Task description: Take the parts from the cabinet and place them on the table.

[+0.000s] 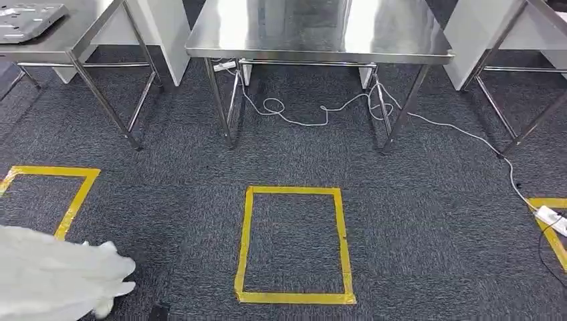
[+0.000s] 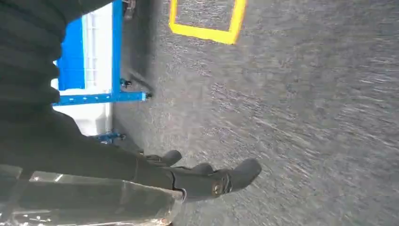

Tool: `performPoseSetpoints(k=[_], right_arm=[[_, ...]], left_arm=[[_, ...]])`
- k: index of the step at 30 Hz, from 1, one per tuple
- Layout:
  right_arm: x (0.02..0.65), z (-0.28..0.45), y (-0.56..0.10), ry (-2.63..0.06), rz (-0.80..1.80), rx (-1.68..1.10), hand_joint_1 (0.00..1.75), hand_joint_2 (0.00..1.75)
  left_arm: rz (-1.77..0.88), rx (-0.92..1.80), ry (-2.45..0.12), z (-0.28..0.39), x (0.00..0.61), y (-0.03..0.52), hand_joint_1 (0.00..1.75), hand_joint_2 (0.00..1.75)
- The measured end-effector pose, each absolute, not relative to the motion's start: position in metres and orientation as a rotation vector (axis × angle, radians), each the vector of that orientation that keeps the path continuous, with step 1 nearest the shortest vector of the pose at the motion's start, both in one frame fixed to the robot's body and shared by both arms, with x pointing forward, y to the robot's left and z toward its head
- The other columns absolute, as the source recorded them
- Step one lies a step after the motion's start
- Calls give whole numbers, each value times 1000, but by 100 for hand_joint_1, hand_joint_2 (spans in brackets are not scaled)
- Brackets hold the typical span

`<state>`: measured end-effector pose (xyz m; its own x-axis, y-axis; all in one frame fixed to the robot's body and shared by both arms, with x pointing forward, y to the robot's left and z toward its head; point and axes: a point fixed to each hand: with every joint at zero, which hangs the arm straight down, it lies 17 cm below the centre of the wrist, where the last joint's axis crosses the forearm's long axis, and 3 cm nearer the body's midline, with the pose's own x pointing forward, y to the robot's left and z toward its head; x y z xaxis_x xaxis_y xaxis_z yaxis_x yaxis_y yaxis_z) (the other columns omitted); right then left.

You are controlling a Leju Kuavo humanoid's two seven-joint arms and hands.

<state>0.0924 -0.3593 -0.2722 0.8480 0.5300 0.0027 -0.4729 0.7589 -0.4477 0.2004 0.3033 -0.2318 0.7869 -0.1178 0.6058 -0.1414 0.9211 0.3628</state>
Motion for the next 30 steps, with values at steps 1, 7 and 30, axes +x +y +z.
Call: performPoseSetpoints(k=[1, 7, 30], right_arm=[[91, -273, -357, -130, 550, -444, 0, 175], [88, -274, -353, -125, 558, -429, 0, 175], [81, -276, -343, -110, 572, -405, 0, 175]], left_arm=[[11, 407, -671, -232, 201, 303, 0, 0], [10, 402, -677, -231, 205, 301, 0, 0], [-23, 388, -702, -230, 206, 304, 0, 0]])
